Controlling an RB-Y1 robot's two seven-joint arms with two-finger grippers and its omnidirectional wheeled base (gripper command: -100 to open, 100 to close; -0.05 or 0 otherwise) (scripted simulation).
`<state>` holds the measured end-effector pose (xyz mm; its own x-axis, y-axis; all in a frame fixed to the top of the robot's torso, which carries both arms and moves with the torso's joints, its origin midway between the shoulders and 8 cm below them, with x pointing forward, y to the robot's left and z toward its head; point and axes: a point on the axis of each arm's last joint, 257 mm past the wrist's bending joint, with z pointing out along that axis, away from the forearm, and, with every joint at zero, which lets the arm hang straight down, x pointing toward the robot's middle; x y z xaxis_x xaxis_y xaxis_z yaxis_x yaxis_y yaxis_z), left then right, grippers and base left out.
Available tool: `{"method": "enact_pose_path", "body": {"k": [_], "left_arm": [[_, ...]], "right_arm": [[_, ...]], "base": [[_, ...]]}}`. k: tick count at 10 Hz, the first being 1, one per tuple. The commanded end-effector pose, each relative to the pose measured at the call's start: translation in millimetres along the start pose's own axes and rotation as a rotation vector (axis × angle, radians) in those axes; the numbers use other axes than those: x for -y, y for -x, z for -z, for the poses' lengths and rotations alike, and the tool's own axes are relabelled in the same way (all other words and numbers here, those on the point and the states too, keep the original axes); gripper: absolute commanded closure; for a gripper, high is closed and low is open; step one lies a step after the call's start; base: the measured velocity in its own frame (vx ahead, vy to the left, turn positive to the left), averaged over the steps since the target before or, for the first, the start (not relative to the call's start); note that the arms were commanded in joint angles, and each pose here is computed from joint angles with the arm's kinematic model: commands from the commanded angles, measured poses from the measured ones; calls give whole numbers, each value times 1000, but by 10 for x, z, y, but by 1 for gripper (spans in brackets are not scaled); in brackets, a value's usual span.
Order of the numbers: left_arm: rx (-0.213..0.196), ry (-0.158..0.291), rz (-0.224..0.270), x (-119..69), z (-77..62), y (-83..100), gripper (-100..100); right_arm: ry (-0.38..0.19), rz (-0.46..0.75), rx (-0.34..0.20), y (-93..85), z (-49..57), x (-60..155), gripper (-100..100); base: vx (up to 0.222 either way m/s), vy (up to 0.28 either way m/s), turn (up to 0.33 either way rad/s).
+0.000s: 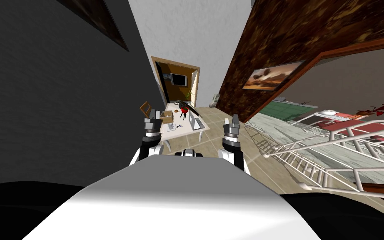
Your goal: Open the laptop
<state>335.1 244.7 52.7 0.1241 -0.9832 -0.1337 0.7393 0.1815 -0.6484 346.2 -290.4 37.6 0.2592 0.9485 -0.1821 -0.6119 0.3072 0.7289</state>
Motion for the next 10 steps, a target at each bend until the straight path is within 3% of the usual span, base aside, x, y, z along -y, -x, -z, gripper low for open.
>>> {"method": "enact_pose_path", "body": {"k": [1,10], "left_arm": [[0,0,0,0,0,0,0],[0,0,0,0,0,0,0]], "right_arm": [[-23,95,-68,-88,13,147,-100],[-149,542,-251,-181,126,994,-100]], "base": [[-3,72,42],[2,100,60]]}}
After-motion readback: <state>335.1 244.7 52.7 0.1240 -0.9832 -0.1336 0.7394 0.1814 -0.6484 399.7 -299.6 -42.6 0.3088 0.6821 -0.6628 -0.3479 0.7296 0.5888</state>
